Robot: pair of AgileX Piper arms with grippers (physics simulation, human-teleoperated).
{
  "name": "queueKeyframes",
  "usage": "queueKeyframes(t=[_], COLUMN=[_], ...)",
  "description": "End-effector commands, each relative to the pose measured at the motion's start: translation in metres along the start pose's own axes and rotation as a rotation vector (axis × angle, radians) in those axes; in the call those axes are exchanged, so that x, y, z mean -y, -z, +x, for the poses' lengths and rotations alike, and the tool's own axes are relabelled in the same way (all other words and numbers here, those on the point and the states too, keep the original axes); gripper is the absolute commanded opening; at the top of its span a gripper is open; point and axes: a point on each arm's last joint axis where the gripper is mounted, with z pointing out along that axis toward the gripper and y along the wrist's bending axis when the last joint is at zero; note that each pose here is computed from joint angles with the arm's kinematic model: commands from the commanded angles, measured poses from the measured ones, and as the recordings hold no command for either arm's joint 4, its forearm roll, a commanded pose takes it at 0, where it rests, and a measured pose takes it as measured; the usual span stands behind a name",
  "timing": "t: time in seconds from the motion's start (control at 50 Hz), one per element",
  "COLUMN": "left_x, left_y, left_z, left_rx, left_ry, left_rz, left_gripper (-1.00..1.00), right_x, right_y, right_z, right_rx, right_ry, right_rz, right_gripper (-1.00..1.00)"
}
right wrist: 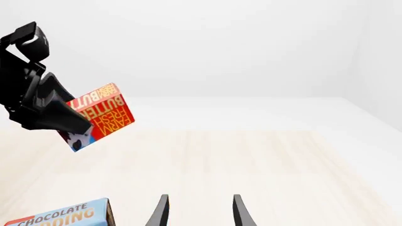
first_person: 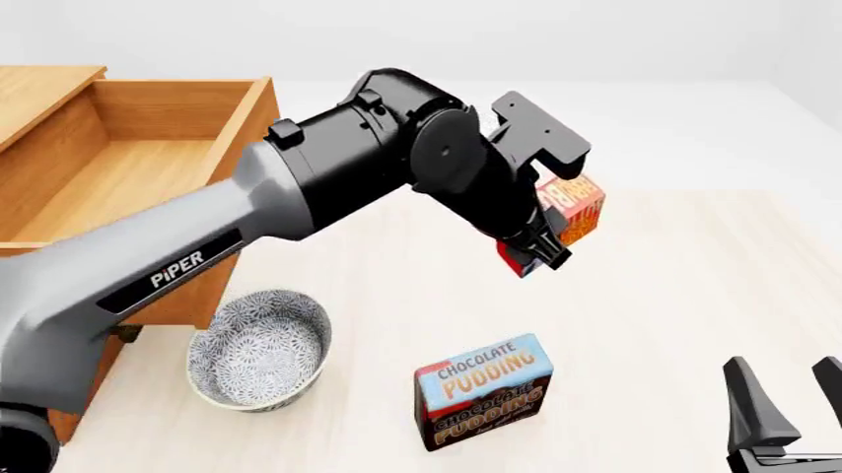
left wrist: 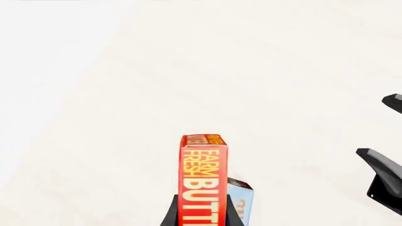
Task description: Put the butter at the back in the top drawer of the cabinet and close it.
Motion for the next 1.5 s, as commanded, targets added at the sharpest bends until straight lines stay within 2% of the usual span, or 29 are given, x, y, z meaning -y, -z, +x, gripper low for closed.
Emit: queueKeyframes(t=[0.02, 0.38, 0.44, 0.68, 1.5], left_x=[-0.007, -0.017, -0.014, -0.031, -0.051], left_y=[0.031, 0.059, 0.056, 0.081, 0.152], left_z=[-0.002, 0.005, 0.003, 0.012, 0.022], left_rx=[0.044, 0.051, 0.037, 0.055, 0.117], left_ry=[-0.007, 0.007, 0.020, 0.025, 0.032], left_rz=[-0.017, -0.039, -0.029, -0.068, -0.142], left_gripper=[-1.00, -1.00, -1.00, -1.00, -1.00], right_x=[0.000, 0.000, 0.000, 0.000, 0.000], right_y=[0.000, 0.000, 0.000, 0.000, 0.000], right_z=[0.000, 0.000, 0.000, 0.000, 0.000], right_rx=[0.000, 0.000, 0.000, 0.000, 0.000], right_ry=[0.000, 0.000, 0.000, 0.000, 0.000], right_rz=[0.000, 0.000, 0.000, 0.000, 0.000], right_gripper=[1.00, 1.00, 1.00, 1.00, 1.00])
